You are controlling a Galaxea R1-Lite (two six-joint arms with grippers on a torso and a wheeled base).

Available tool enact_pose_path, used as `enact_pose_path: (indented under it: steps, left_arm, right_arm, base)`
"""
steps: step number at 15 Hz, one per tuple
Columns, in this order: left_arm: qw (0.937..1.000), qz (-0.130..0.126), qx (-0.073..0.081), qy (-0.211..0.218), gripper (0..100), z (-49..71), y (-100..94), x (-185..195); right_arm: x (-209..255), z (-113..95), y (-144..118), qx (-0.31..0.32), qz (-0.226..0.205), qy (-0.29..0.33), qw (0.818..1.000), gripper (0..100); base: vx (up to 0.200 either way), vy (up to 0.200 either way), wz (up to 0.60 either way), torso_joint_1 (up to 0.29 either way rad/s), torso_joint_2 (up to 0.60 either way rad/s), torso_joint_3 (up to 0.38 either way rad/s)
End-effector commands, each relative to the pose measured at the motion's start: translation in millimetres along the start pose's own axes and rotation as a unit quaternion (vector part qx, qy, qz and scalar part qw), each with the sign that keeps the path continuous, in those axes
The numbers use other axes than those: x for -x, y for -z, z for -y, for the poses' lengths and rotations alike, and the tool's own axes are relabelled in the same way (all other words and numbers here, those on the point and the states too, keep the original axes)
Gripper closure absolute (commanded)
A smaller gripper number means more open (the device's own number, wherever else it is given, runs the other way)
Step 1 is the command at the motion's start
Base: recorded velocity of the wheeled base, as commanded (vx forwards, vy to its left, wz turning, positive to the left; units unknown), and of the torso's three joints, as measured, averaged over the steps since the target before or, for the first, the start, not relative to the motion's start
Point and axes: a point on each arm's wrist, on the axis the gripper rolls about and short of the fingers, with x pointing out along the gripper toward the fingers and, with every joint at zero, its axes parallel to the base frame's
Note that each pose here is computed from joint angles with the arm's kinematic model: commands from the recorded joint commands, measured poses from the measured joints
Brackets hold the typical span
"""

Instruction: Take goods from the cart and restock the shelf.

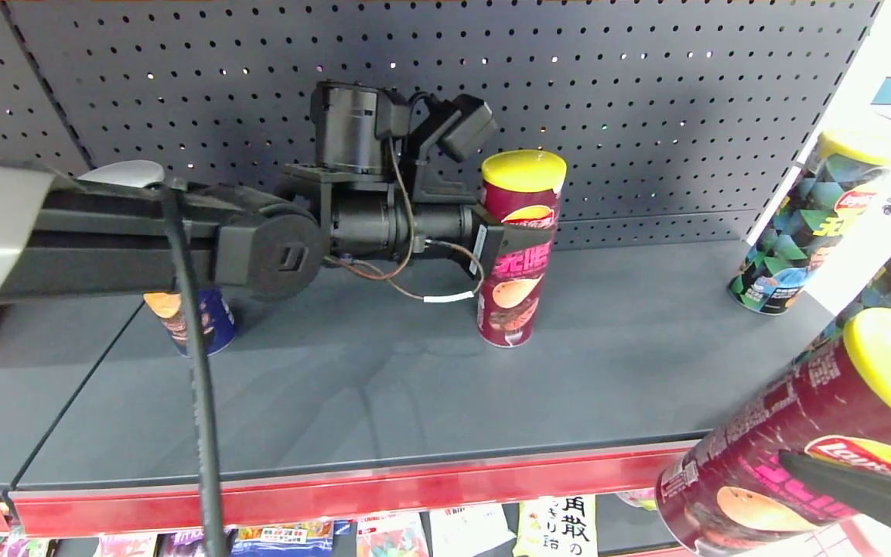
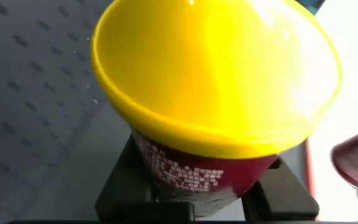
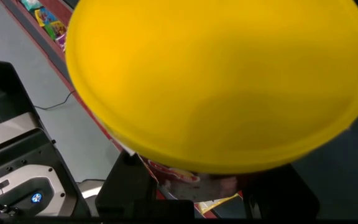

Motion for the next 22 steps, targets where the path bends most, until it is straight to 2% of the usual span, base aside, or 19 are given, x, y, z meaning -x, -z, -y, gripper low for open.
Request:
enact_pose_path:
  steps: [1,4,5,7,10,17,18,22]
  left_arm:
    - [0.9999,-0.002,0.003,0.013,100,31.0,-10.6,36]
    - [0.9995,-0.019,0.011,0.023,100,55.2,-2.8,63]
    - [0.9994,-0.021,0.012,0.024,100,57.9,-1.6,66]
    - [0.9989,-0.032,0.019,0.027,100,70.9,6.2,84]
    - [0.9985,-0.043,0.025,0.024,100,75.4,14.0,90]
    - [0.9980,-0.049,0.027,0.029,100,77.3,17.5,87]
    - [0.9979,-0.050,0.029,0.029,0,77.4,18.3,87]
    - [0.9978,-0.053,0.031,0.026,0,79.5,20.3,92]
  right_arm:
    - [-2,1,0,0.000,-0.003,-0.002,1.000,100]
    - [-5,1,-1,-0.001,-0.005,-0.003,1.000,100]
    - [-5,2,0,-0.001,-0.007,-0.004,1.000,100]
    - [-6,2,0,-0.002,-0.008,-0.005,1.000,100]
    - [-6,2,0,-0.002,-0.009,-0.005,1.000,100]
    - [-7,2,-1,-0.002,-0.008,-0.005,1.000,100]
    - [-8,3,-1,-0.002,-0.009,-0.005,1.000,100]
    - [-18,9,-19,0.001,0.001,-0.003,1.000,100]
  base:
    - [0.000,0.000,0.00,0.000,0.00,0.000]
    - [0.000,0.000,0.00,0.000,0.00,0.000]
    - [0.000,0.000,0.00,0.000,0.00,0.000]
    - [0.000,0.000,0.00,0.000,0.00,0.000]
    - [0.000,0.000,0.00,0.000,0.00,0.000]
    - [0.000,0.000,0.00,0.000,0.00,0.000]
    - [0.000,0.000,0.00,0.000,0.00,0.000]
    - [0.000,0.000,0.00,0.000,0.00,0.000]
